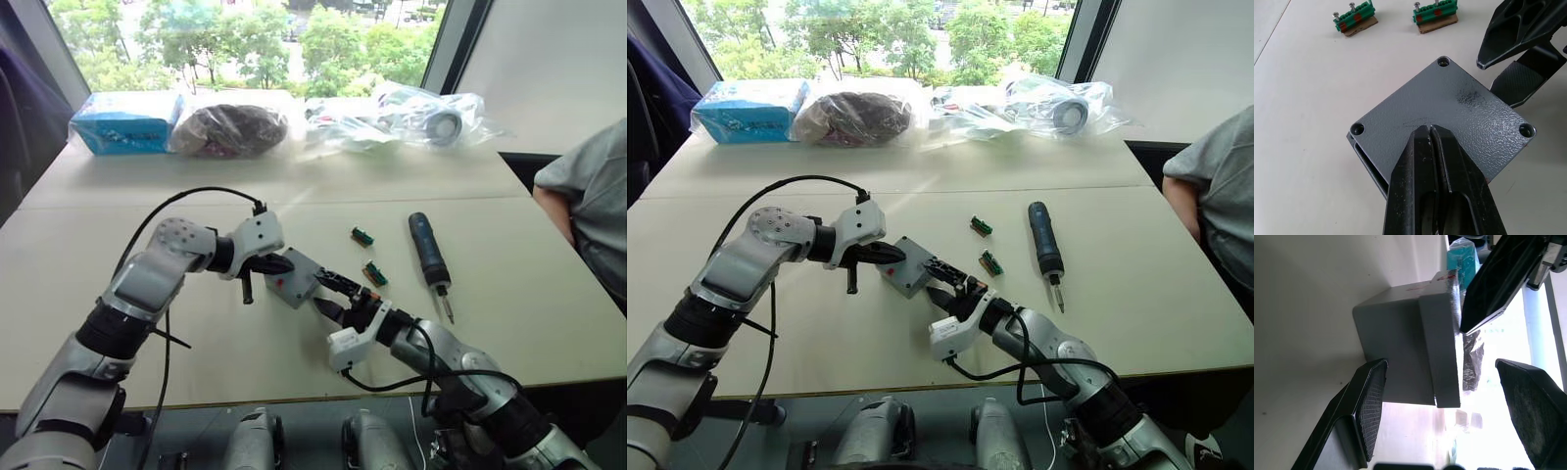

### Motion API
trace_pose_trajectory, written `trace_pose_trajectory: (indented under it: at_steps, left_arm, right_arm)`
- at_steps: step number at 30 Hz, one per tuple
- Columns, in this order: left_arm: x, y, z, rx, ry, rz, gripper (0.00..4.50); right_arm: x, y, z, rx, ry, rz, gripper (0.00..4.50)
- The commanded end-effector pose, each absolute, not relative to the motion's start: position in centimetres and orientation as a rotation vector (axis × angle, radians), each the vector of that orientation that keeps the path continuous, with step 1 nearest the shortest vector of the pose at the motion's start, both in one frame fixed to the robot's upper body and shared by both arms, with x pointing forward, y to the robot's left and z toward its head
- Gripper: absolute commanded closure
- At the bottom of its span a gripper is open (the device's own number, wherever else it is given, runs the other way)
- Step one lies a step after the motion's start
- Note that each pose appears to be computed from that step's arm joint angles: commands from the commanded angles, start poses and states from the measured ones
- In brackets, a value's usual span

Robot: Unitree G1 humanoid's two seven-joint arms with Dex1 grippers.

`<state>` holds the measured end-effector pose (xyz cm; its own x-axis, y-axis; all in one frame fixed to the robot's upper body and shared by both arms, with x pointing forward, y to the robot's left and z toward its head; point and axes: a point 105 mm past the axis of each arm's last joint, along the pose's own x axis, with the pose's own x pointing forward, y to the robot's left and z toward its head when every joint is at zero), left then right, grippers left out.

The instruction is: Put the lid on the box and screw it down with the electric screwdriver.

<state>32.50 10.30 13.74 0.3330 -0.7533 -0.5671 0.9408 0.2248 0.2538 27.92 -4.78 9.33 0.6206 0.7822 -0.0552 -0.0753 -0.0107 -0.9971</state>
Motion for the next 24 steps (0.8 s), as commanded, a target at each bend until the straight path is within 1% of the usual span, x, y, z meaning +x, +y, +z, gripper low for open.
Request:
trace_pose_trajectory:
  at_steps: [1, 14, 17, 19, 20, 22, 24]
  left_arm:
    - [32.0, 12.2, 9.0, 0.606, 0.579, -1.154, 4.5]
    - [33.0, 11.9, 10.4, 0.642, 0.507, -1.156, 4.5]
    - [33.1, 11.8, 10.6, 0.655, 0.498, -1.164, 4.5]
    - [33.1, 11.8, 10.6, 0.657, 0.499, -1.168, 4.5]
    - [33.1, 11.8, 10.6, 0.662, 0.5, -1.168, 4.5]
    - [33.1, 11.9, 10.6, 0.666, 0.501, -1.17, 4.5]
    - [33.1, 12.0, 10.6, 0.668, 0.501, -1.173, 4.5]
  right_arm:
    - [27.9, -4.7, 11.5, -1.411, -0.714, 0.715, 0.99]
    - [27.0, -5.5, 12.2, -1.355, -0.691, 0.701, 0.99]
    - [26.8, -6.0, 11.9, -1.35, -0.668, 0.716, 1.59]
    - [26.5, -6.1, 11.6, -1.333, -0.655, 0.735, 2.38]
    - [26.3, -6.1, 11.6, -1.318, -0.648, 0.747, 2.71]
    - [26.1, -6.1, 11.6, -1.296, -0.639, 0.756, 3.61]
    - [26.1, -6.2, 11.8, -1.262, -0.624, 0.753, 4.36]
